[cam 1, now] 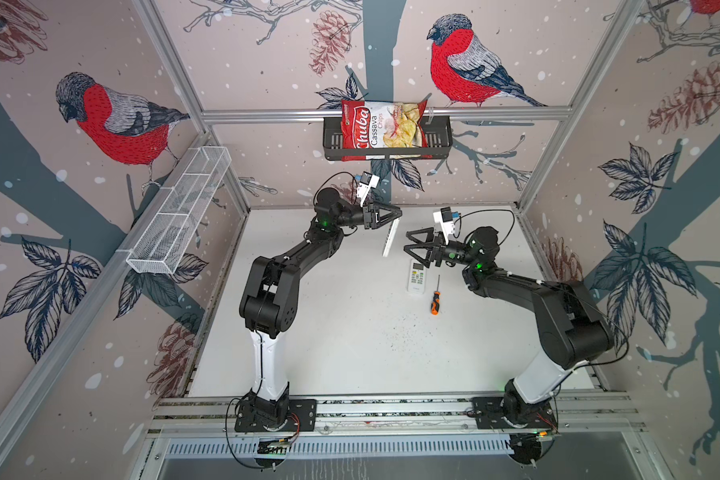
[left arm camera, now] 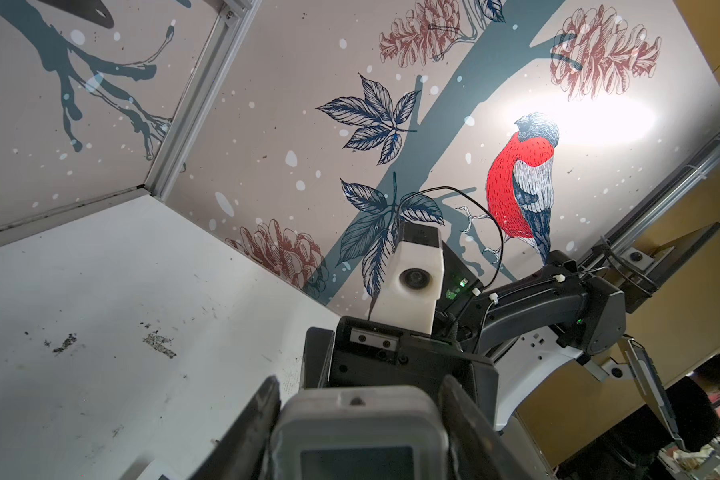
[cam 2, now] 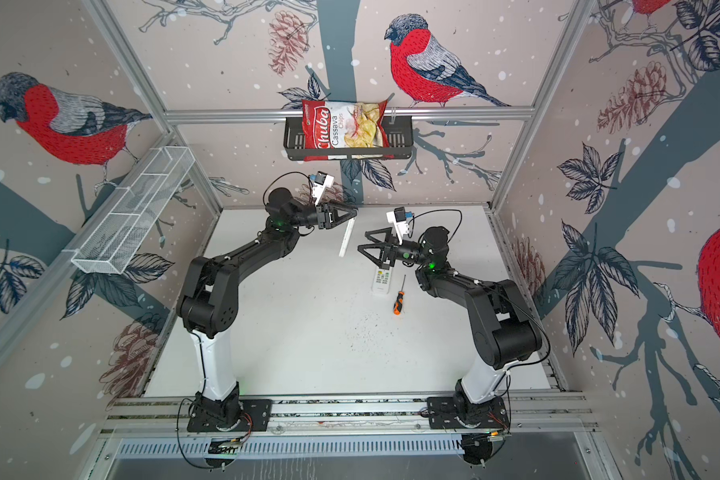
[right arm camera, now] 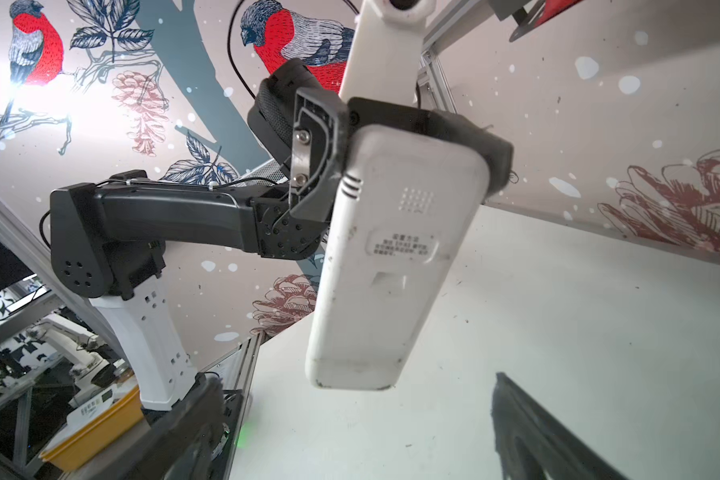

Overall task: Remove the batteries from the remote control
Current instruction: 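Lift the remote with the left gripper toward the right gripper while the right gripper approaches, then close the right gripper on the remote's lower end held by the left gripper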

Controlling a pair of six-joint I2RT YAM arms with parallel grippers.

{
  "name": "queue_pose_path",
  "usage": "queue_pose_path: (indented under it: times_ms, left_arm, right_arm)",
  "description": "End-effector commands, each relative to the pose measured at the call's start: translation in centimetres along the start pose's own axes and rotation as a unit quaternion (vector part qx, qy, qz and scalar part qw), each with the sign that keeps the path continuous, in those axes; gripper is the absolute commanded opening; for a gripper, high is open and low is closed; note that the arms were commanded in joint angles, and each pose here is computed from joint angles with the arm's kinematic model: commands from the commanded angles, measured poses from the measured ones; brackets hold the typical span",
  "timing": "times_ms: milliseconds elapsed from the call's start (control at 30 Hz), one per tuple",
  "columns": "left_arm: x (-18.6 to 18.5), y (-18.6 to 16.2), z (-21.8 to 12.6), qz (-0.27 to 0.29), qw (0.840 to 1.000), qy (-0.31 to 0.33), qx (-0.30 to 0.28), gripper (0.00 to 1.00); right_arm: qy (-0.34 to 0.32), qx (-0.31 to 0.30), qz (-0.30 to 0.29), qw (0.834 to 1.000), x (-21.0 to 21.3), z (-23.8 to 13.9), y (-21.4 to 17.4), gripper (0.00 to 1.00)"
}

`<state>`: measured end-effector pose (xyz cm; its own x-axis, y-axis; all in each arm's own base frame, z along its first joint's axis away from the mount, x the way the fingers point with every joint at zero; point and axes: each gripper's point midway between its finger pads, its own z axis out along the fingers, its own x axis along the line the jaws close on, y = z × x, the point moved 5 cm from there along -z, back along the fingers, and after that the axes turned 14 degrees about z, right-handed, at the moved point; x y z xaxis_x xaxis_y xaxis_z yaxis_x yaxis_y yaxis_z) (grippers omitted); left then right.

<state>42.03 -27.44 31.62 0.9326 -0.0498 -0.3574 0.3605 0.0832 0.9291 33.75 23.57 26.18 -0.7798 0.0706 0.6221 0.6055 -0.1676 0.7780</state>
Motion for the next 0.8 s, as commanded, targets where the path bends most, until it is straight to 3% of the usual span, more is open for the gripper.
queue_pose_path:
  times_ms: [0,767]
  left_arm:
    - [-0.6,0.9,0.0,0.025,0.999,-0.021,-0.009,0.35]
    - [0.8,0.5,1.8,0.02,1.0,-0.022,-0.007,0.34]
  right_arm:
    - [0.03,-0.009,-0.028,0.999,1.2,0.5,1.1,1.0]
    - [0.046,-0.013,-0.008,0.999,-1.6,3.4,2.6,1.0]
